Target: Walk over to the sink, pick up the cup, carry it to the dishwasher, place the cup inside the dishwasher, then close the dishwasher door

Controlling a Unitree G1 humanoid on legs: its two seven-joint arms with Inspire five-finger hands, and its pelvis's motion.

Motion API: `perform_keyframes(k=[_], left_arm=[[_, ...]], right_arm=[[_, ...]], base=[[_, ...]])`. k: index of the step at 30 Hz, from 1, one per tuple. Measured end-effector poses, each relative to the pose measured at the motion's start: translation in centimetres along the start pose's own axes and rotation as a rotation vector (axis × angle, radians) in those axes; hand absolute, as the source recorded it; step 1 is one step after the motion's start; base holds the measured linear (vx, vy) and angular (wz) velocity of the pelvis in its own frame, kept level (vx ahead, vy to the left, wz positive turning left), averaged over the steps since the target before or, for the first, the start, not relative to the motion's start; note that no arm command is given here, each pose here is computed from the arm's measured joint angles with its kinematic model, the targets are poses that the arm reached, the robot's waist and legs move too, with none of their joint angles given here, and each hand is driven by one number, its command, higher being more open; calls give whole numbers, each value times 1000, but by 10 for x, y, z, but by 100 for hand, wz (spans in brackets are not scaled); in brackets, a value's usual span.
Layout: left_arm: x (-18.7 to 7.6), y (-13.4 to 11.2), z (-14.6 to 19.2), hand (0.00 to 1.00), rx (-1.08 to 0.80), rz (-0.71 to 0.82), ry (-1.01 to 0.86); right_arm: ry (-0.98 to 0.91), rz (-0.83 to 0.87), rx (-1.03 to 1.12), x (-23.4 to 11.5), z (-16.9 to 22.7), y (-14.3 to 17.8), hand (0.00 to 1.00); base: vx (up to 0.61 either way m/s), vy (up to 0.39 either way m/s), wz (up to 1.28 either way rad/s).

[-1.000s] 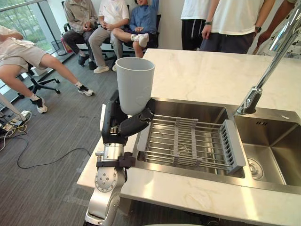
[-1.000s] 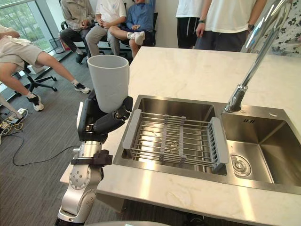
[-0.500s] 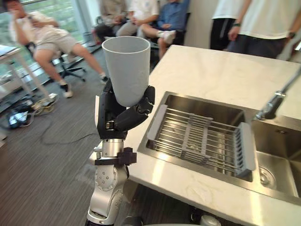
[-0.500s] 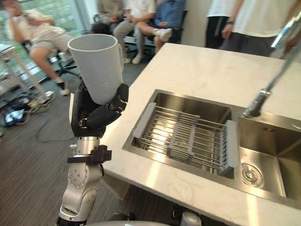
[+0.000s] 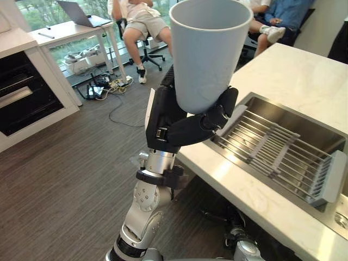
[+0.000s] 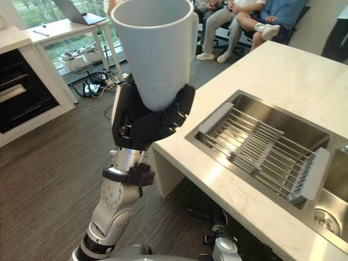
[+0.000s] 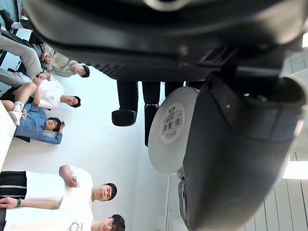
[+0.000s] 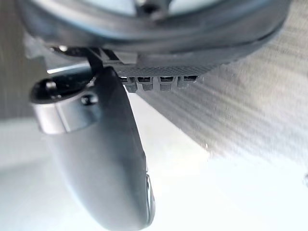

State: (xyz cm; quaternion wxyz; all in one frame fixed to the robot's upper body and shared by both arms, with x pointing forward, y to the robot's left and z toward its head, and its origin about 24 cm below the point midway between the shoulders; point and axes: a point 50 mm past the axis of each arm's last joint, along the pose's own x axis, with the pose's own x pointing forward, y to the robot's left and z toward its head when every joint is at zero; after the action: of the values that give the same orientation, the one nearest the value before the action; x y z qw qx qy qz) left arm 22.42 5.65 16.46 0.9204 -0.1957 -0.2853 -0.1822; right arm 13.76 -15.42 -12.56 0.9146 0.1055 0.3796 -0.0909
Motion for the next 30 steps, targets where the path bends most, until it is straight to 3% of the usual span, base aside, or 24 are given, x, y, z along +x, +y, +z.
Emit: perform_keyframes(k=[7,13,17,19,21,30], left_arm=[[-5,8,-19,0,46,5,116],[-7,15,-18,0,79,-6,122],[-22,45,-4,0,181,114,104],[-37,61,8,0,221,210,89],[-37,63,11,0,238,228,80],[-41,54,18,0,291,213,52]], right_arm=[[85,-14,-6,1,-18,-2,100],[58,-22,-67,4,-6,-20,100],[-72,-54,-190,-4,24,-54,100],[-171,-28,-126,-11,37,-66,100],[-151,-48,-101,-6,33,-69,100],[-154,53,-76,1,32,-30,100]], base=[[64,100,29],[8,0,0],[-12,-1,9],[14,0,6],[-2,20,10],[9,58,45]])
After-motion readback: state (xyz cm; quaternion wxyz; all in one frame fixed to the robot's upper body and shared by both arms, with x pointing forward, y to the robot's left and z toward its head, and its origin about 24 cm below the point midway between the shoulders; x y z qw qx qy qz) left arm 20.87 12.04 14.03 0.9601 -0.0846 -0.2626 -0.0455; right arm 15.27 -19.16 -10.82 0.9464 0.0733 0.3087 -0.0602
